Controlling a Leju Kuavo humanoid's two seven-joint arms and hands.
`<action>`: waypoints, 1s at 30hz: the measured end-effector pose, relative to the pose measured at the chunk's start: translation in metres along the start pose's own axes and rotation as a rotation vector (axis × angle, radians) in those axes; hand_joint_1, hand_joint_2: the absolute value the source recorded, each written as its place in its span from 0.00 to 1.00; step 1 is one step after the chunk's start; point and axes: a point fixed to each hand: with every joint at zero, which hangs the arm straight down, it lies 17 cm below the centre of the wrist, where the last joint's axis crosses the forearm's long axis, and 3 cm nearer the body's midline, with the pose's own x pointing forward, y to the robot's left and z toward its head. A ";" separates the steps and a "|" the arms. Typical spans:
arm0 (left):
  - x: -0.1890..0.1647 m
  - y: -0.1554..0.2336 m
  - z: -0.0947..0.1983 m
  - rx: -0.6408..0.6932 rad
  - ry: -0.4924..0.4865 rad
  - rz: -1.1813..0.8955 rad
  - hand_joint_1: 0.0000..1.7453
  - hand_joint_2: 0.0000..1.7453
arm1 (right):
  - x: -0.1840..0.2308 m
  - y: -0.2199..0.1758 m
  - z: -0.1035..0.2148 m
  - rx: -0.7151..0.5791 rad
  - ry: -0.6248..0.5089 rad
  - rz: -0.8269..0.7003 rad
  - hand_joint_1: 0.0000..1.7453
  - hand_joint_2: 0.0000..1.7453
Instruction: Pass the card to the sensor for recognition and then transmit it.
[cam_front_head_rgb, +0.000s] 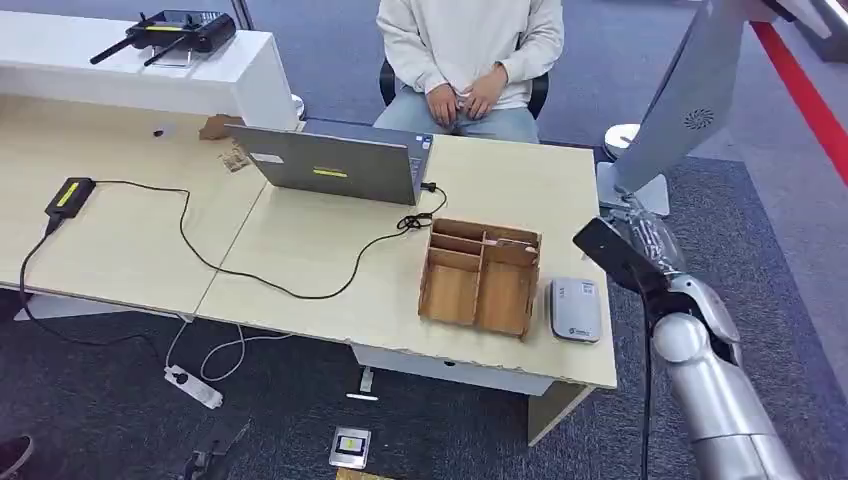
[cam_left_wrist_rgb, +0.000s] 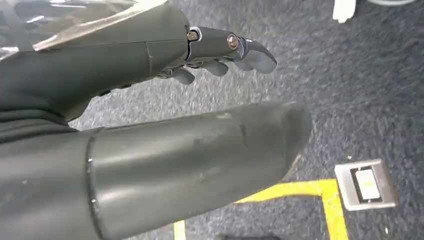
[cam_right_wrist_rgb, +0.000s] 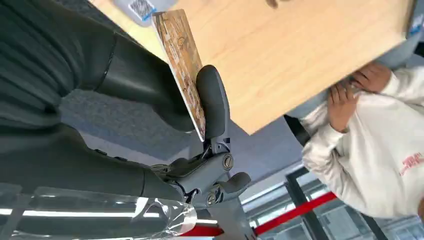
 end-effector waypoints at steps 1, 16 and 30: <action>0.001 0.001 0.000 0.004 -0.003 -0.008 0.00 0.00 | 0.001 0.007 0.002 0.011 0.007 -0.001 1.00 1.00; 0.003 0.007 -0.001 0.037 -0.021 -0.081 0.00 0.00 | 0.008 0.076 0.018 0.144 0.051 -0.037 1.00 1.00; 0.065 0.013 -0.016 0.061 -0.162 -0.105 0.00 0.00 | 0.015 0.093 0.013 0.144 0.061 -0.074 1.00 1.00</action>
